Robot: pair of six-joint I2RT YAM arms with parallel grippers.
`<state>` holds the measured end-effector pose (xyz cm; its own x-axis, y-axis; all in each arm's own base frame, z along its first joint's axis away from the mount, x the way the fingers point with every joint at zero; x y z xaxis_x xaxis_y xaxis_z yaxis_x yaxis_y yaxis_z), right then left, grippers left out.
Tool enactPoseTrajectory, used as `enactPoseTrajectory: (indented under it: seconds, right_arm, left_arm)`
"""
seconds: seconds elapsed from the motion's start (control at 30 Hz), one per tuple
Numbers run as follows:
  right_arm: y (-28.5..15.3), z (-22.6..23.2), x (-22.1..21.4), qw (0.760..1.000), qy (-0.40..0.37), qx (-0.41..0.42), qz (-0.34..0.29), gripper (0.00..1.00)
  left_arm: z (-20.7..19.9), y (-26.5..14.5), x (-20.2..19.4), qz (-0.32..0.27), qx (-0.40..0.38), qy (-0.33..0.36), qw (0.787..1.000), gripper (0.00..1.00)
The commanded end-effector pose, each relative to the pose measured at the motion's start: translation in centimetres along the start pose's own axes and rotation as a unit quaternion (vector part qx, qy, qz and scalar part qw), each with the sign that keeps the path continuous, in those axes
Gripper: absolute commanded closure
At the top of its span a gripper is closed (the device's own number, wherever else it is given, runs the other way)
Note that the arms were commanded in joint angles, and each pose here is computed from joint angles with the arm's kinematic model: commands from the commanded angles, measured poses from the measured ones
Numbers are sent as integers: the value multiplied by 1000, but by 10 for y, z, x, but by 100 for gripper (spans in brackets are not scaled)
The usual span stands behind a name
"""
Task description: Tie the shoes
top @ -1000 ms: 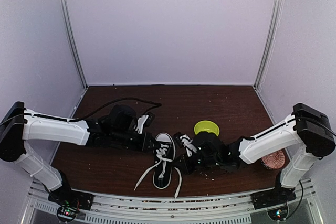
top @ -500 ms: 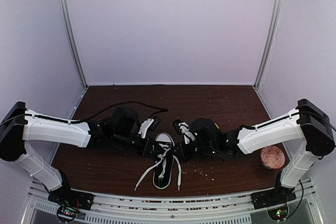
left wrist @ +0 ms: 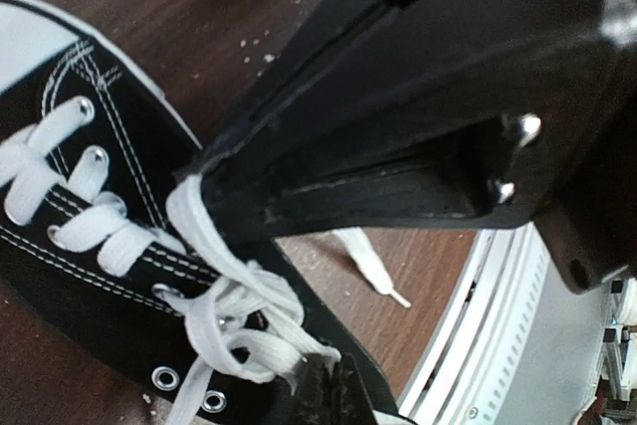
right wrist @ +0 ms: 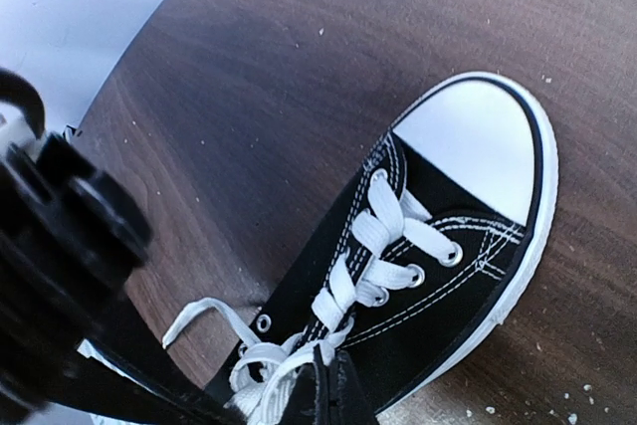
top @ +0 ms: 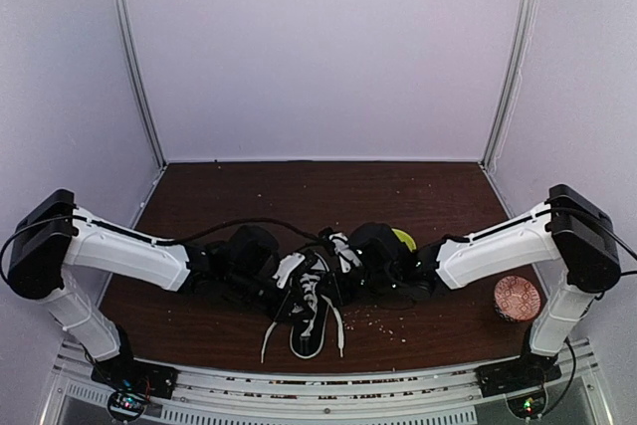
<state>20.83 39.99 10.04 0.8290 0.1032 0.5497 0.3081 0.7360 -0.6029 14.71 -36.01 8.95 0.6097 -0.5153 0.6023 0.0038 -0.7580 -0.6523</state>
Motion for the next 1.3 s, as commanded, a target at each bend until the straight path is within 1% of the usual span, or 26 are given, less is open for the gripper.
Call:
enactPoseTrajectory:
  seconds: [0.0,0.07,0.1,0.23,0.37,0.4,0.43,0.57,0.73,0.83,1.07,1.17,1.27]
  right_arm:
    - [3,-1,-5,1000,4,7,9,100]
    - [2,-4,-9,1000,5,4,13,100]
    - [2,-5,-10,1000,6,4,14,100]
    - [0,-7,-14,1000,5,5,19,100]
    - [-1,-5,-14,1000,5,7,21,100]
    - [-1,-5,-14,1000,3,8,21,100]
    - [-2,-4,-14,1000,4,9,22,100]
    - [-3,-1,-11,1000,0,10,22,100]
    - [-4,2,-8,1000,-2,12,22,100]
    - [-4,3,-7,1000,-4,12,22,100]
    - [-3,5,-6,1000,-5,16,24,100]
    - [-4,6,-5,1000,-6,16,22,100]
    - [-5,5,-5,1000,-6,14,21,100]
  left_arm:
    - [1,5,-5,2,8,7,1000,100]
    - [2,-1,1,-12,20,3,1000,98]
    - [2,-5,4,-19,26,2,999,95]
    - [3,-25,16,-49,58,-8,997,69]
    - [15,-49,25,-76,116,-37,990,50]
    - [18,-53,26,-82,123,-47,988,46]
    - [22,-56,27,-86,127,-59,986,45]
    - [34,-52,25,-76,125,-102,984,47]
    - [33,-33,28,-50,99,-112,987,57]
    - [34,-24,30,-48,90,-117,988,59]
    - [38,-15,31,-45,82,-128,987,60]
    - [36,-11,30,-42,70,-131,988,62]
    - [34,-8,28,-41,58,-136,988,67]
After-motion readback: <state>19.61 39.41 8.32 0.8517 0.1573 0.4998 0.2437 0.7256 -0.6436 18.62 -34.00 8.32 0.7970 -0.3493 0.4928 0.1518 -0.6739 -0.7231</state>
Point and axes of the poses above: each gripper's point midway between its finger pads, its own y axis out along the fingers, its own z axis along the line the jaws close on, x = y × z, the point moved 2 cm from there along -y, back along the fingers, and after that the axes turned 10 degrees about y, right-handed, at the moved point
